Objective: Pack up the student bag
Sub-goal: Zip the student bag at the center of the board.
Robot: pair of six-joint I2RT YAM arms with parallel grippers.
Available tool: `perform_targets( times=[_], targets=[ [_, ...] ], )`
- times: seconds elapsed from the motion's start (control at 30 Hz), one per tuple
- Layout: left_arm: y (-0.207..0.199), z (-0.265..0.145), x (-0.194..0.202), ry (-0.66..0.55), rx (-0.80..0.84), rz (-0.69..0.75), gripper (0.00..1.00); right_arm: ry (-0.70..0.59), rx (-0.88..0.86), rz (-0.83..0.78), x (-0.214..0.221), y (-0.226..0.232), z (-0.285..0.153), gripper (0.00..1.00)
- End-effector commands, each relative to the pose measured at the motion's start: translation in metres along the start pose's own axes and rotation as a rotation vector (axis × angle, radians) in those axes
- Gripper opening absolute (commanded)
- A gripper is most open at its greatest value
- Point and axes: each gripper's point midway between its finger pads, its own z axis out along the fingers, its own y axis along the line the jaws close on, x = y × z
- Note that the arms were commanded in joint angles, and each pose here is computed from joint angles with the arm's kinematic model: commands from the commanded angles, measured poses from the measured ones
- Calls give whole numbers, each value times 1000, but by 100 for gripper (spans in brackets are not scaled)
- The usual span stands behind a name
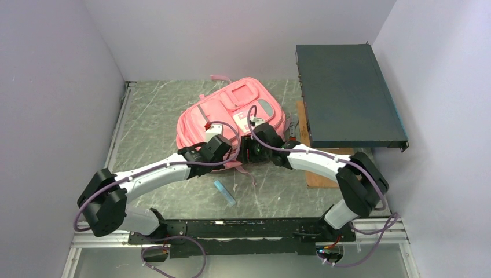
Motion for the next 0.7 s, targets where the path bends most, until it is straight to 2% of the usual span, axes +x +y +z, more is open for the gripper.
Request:
perform_targets(
  times=[0.0, 0.07, 0.13, 0.17, 0.23, 0.3, 0.37, 0.47, 0.57, 0.67],
  targets=[
    [26, -6, 0, -13, -107, 27, 0, -89, -4, 44, -30, 5, 13, 58],
    [17, -8, 2, 1, -50, 33, 0, -73, -6, 50, -25, 2, 17, 58],
    [-6, -13, 3, 17, 89, 48, 0, -63, -15, 50, -22, 3, 16, 58],
    [-17, -16, 4, 25, 157, 46, 8, -61, -21, 49, -21, 3, 14, 57],
    [-35, -22, 1, 19, 256, 17, 31, -72, -40, 45, -19, 5, 10, 57],
    [-44, -24, -4, -10, 306, -18, 52, -81, -47, 44, -19, 5, 7, 57],
    [-49, -21, -10, -29, 305, -50, 67, -78, -39, 42, -19, 4, 5, 57],
    [-47, -11, -10, 20, 193, -100, 71, -79, -47, 45, -18, 5, 3, 57],
    [-43, -1, -6, 52, 78, -141, 67, -93, -18, 65, -20, -2, -1, 57],
    [-43, 6, 0, 67, 41, -197, 57, -113, -10, 91, -21, -7, -6, 57]
  ],
)
